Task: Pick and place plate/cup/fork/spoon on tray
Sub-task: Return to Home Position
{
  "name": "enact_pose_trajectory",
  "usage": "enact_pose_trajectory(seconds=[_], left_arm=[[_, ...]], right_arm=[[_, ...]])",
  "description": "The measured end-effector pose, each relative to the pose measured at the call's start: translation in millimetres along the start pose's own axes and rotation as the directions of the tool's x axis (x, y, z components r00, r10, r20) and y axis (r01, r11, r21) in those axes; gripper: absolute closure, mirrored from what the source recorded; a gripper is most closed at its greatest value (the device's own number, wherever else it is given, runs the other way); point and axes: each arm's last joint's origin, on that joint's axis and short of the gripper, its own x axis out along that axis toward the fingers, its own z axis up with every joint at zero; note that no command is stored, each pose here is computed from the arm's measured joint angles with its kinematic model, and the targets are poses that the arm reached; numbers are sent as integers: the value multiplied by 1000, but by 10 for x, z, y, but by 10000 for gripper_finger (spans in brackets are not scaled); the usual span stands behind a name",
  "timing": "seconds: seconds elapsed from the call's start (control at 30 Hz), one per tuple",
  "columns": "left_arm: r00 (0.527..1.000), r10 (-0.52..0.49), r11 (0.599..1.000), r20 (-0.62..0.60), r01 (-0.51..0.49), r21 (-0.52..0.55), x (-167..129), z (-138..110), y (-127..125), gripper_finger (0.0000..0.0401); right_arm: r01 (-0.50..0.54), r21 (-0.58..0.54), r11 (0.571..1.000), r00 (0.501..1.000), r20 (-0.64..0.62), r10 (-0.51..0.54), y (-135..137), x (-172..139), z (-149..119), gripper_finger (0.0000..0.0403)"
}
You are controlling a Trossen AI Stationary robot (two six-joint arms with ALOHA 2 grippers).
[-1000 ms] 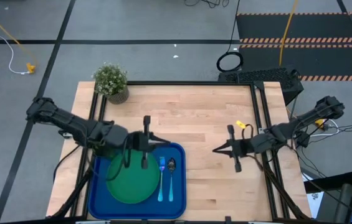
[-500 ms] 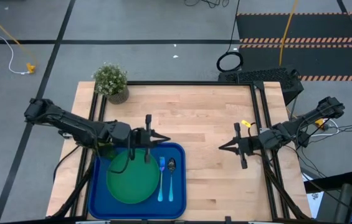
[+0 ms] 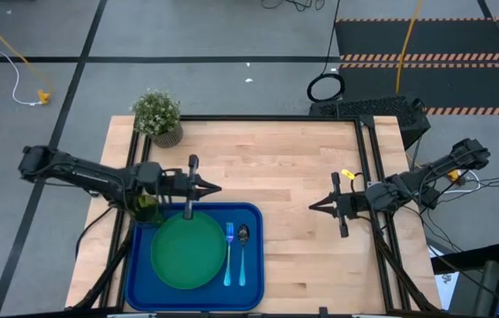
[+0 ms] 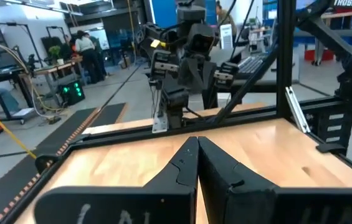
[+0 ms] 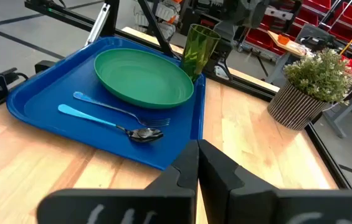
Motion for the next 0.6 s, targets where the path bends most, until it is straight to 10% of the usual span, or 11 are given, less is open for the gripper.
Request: enact_pose_trajectory(seconds=[0.6], left_arm=[[999, 43, 998, 15, -42, -43, -306, -438, -47, 394]], right_arm=[[13, 5, 1000, 1000, -11, -13, -22, 16, -12, 403]])
